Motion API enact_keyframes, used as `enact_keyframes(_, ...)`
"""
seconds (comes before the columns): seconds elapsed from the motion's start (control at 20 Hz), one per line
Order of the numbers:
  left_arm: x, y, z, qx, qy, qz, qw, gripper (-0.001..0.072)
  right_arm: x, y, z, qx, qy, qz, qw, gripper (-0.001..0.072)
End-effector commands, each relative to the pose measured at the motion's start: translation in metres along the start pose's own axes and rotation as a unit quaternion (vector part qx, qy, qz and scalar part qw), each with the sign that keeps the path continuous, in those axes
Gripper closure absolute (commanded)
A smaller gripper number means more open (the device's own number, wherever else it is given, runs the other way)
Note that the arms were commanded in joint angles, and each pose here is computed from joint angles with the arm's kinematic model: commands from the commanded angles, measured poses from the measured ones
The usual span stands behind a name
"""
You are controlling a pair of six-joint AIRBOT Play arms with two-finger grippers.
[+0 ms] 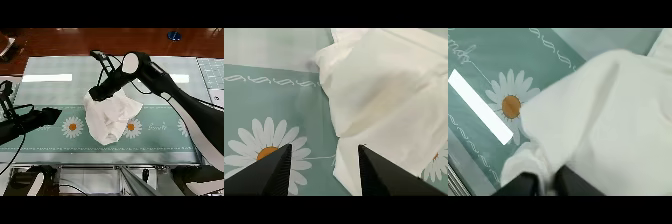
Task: Fold the shirts.
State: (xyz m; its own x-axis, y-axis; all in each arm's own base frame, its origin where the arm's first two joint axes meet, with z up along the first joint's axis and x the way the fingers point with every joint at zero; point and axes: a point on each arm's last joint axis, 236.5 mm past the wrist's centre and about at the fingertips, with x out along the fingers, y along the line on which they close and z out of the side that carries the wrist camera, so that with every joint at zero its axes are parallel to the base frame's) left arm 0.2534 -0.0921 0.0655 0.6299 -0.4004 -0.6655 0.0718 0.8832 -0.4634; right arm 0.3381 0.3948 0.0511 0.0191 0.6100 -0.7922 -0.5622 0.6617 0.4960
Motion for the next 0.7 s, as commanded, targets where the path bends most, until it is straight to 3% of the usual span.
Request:
enact_keyframes(0.0,0.002,0.000,-0.015,-0.005,0.028,-0.004,1.000,0.0199,0.013,-0.019,-0.009,0.036,0.027,-0.002,0.999,0.0303)
enact_keyframes(0.15,0.002,-0.001,-0.032,-0.007,0.061,-0.008,0.998,0.0199,-0.069,-0.064,0.009,0.052,-0.021,-0.025,0.998,0.0303)
enact_keyframes(0.3,-0.001,0.002,-0.058,-0.003,0.116,-0.003,0.993,0.0199,-0.189,-0.153,-0.001,0.111,-0.099,-0.130,0.980,0.0305)
enact_keyframes(0.4,0.005,0.006,-0.087,-0.040,0.157,-0.005,0.987,0.0199,-0.238,-0.207,-0.038,0.178,-0.137,-0.183,0.957,0.0305)
enact_keyframes(0.65,0.058,-0.006,-0.129,-0.190,0.155,-0.096,0.965,0.0199,-0.207,-0.261,-0.150,0.335,-0.167,-0.156,0.914,0.0305)
